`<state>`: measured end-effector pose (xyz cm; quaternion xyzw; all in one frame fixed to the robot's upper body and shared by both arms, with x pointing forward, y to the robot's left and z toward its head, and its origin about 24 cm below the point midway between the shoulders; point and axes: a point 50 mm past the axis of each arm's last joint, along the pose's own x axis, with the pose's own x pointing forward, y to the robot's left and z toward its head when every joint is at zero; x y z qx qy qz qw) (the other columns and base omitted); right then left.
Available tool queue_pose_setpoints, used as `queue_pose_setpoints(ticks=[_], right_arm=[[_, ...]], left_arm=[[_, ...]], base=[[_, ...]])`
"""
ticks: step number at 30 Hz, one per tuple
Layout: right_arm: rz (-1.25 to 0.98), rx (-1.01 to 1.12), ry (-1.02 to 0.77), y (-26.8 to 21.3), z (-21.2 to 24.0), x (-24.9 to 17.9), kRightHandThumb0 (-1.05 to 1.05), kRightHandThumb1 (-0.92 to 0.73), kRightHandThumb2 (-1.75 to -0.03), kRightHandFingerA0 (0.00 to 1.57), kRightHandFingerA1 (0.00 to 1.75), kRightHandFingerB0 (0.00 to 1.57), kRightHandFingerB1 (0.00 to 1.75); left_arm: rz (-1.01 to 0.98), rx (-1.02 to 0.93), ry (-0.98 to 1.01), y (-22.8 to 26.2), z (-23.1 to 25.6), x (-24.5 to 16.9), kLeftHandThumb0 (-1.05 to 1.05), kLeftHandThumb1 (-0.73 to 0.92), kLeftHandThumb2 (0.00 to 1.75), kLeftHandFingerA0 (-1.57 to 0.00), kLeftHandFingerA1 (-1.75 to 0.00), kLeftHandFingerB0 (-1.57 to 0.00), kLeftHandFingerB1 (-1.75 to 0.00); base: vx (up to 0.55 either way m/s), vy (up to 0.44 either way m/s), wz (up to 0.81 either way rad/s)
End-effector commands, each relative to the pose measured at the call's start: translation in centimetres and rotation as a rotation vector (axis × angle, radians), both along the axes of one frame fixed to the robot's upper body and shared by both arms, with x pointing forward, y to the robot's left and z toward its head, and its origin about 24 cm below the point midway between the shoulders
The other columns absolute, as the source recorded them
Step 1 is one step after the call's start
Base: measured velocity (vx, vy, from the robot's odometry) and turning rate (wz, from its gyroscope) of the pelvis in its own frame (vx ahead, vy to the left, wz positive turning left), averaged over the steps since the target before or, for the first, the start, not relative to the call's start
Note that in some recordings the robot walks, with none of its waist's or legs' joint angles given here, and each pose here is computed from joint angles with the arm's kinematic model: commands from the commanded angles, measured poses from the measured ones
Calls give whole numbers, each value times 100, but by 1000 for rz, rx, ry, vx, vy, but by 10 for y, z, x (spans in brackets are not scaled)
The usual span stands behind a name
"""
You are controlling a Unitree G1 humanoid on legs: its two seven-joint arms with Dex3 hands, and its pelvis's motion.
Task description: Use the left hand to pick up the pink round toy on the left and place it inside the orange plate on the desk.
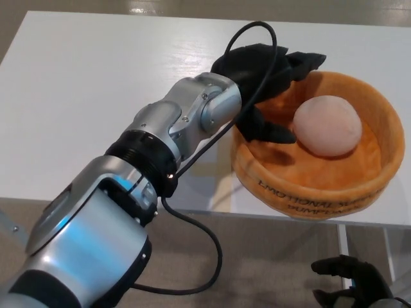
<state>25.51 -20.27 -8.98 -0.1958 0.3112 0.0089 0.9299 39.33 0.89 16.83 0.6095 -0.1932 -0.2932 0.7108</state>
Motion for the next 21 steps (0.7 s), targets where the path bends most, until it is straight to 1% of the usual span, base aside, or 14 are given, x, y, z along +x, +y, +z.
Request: queue_pose_setpoints(ticks=[1, 7, 8, 9, 10, 11, 12, 14, 15, 16, 17, 18, 20, 21], right_arm=[[-7, 5, 24, 1, -3, -3, -13, -59, -57, 58, 87, 50, 73], [-5, 4, 31, 3, -5, -4, -13, -59, -57, 60, 88, 50, 73], [-5, 8, 27, 4, -4, -4, -11, -59, -58, 59, 88, 50, 74], [-3, 7, 28, 4, -4, -3, -14, -59, -57, 57, 86, 50, 73], [-1, 5, 27, 4, -4, -3, -14, -59, -57, 56, 85, 50, 73], [0, 4, 27, 4, -3, -3, -14, -59, -57, 56, 85, 50, 73], [-2, 4, 25, 4, -3, -2, -14, -59, -57, 57, 86, 50, 73], [-6, 4, 23, 3, -3, -3, -14, -59, -57, 57, 86, 50, 73], [-8, 8, 23, 4, -4, -3, -14, -59, -58, 56, 86, 50, 74], [-10, 10, 24, 4, -4, -3, -14, -59, -58, 56, 86, 50, 74], [-10, 11, 27, 4, -5, -4, -13, -59, -57, 58, 88, 50, 74], [-8, 10, 32, 3, -6, -6, -13, -59, -57, 58, 87, 50, 73], [-6, 6, 37, 3, -7, -7, -13, -59, -57, 58, 87, 50, 73], [-6, 8, 42, 3, -8, -9, -14, -60, -57, 56, 86, 48, 72]], left_arm=[[15, 18, 93, 1, 13, 3, -102, 66, 105, 0, 0, 0, 0], [-23, -68, 46, 6, 34, 1, -101, 64, 105, 0, 0, 0, 0], [-85, -171, -23, 10, 46, -4, -92, 57, 96, 0, -3, 0, -5], [-115, -203, -62, 12, 53, -7, -95, 58, 97, 0, 0, 0, -2], [-164, -256, -102, 16, 64, -12, -83, 50, 86, 0, 0, 0, -9], [-194, -284, -124, 19, 70, -16, -83, 50, 86, 0, 0, 0, -9], [-247, -325, -180, 24, 81, -25, -56, 36, 69, 0, 0, -5, -20], [-298, -360, -240, 31, 91, -37, -56, 36, 69, 0, 0, -5, -20], [-316, -371, -253, 34, 95, -42, -38, 43, 53, 0, -5, -6, -28], [-323, -376, -255, 35, 96, -45, -38, 43, 53, 0, -5, -6, -28], [-347, -401, -256, 41, 98, -53, -19, 38, 67, 0, -11, -5, -37], [-377, -451, -238, 51, 101, -64, -6, 45, 54, -9, -26, -22, -31], [-414, -502, -214, 61, 104, -77, -6, 45, 54, -9, -26, -22, -31], [-439, -543, -173, 72, 103, -85, 7, 47, 54, -33, -37, -45, -34]], base=[[0, 0, 0], [0, 0, 0], [0, 0, 0], [0, 0, 0], [0, 0, 0], [0, 0, 0], [0, 0, 0], [0, 0, 0], [0, 0, 0], [0, 0, 0], [0, 0, 0], [0, 0, 0], [0, 0, 0], [0, 0, 0]])
